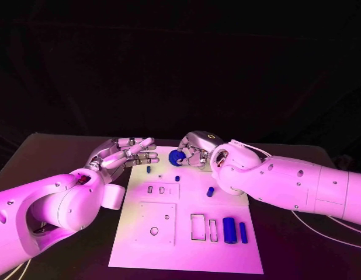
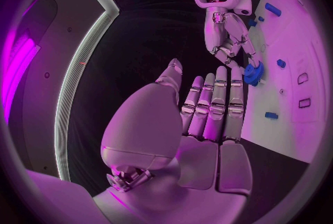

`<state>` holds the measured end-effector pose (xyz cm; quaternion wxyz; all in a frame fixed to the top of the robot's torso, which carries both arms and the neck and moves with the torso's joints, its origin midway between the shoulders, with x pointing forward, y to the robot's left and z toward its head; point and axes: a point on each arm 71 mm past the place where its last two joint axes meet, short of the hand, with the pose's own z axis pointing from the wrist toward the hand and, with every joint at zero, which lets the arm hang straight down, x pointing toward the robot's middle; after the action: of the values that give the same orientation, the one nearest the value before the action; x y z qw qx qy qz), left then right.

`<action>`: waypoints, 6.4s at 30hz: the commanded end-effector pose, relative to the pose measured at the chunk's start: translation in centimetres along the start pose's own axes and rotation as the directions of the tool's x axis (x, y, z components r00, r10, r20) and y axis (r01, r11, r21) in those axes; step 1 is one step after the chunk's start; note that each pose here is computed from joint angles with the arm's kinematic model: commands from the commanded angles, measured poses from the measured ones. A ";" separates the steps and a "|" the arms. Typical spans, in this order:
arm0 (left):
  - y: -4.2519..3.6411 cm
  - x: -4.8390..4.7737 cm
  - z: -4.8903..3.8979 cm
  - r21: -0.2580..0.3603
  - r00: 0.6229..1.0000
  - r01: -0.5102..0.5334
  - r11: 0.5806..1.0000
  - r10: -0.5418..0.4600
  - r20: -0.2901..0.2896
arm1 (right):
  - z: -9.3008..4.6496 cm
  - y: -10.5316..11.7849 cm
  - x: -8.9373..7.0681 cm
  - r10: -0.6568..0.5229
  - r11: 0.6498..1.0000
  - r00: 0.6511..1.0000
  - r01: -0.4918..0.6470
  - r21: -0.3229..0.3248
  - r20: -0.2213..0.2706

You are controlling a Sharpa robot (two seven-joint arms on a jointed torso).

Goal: Assemble the parts on the task board

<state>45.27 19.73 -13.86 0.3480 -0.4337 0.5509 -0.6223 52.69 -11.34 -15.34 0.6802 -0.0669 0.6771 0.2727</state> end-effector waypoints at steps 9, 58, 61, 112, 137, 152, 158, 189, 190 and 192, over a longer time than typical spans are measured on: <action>-0.06 0.17 0.13 0.004 1.000 0.007 1.000 -0.007 -0.017 | 0.7 0.3 1.5 -0.007 1.000 0.999 0.008 0.019 -0.049; -0.06 -0.04 0.15 0.002 1.000 0.003 1.000 -0.003 -0.007 | 1.3 -0.1 2.2 0.048 0.997 0.995 -0.043 0.064 -0.085; -0.05 -0.16 0.18 0.002 1.000 0.002 1.000 -0.002 -0.004 | 1.2 0.0 2.2 0.051 0.997 0.995 -0.046 0.062 -0.083; 0.18 -1.22 0.64 0.001 1.000 -0.005 1.000 0.005 0.020 | -10.1 -15.0 -4.5 0.220 0.967 0.975 -0.221 0.124 0.016; 0.26 -1.46 0.81 0.002 1.000 -0.007 1.000 0.007 0.025 | -9.1 -16.1 -1.3 0.251 0.957 0.967 -0.240 0.166 -0.051; 0.26 -1.59 0.78 0.001 1.000 -0.008 1.000 0.008 0.028 | -9.0 -15.8 -0.8 0.257 0.956 0.964 -0.244 0.163 -0.063; 0.26 -1.59 0.77 -0.001 1.000 -0.008 1.000 0.008 0.028 | -8.9 -15.7 -0.7 0.255 0.956 0.965 -0.242 0.166 -0.061; 0.28 -1.67 0.72 -0.005 1.000 -0.008 1.000 0.008 0.029 | -8.5 -15.6 -0.9 0.202 0.960 0.979 -0.198 0.197 -0.001; 0.28 -1.67 0.71 -0.006 1.000 -0.008 1.000 0.008 0.029 | -8.5 -15.6 -0.9 0.200 0.961 0.980 -0.196 0.196 -0.001; 0.28 -1.68 0.71 -0.006 1.000 -0.008 1.000 0.008 0.029 | -8.5 -15.5 -0.9 0.197 0.962 0.980 -0.194 0.192 -0.001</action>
<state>46.62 21.16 -14.49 0.3645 -0.4460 0.5484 -0.6061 52.43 -28.60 -19.32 0.6423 0.0711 0.7101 0.2794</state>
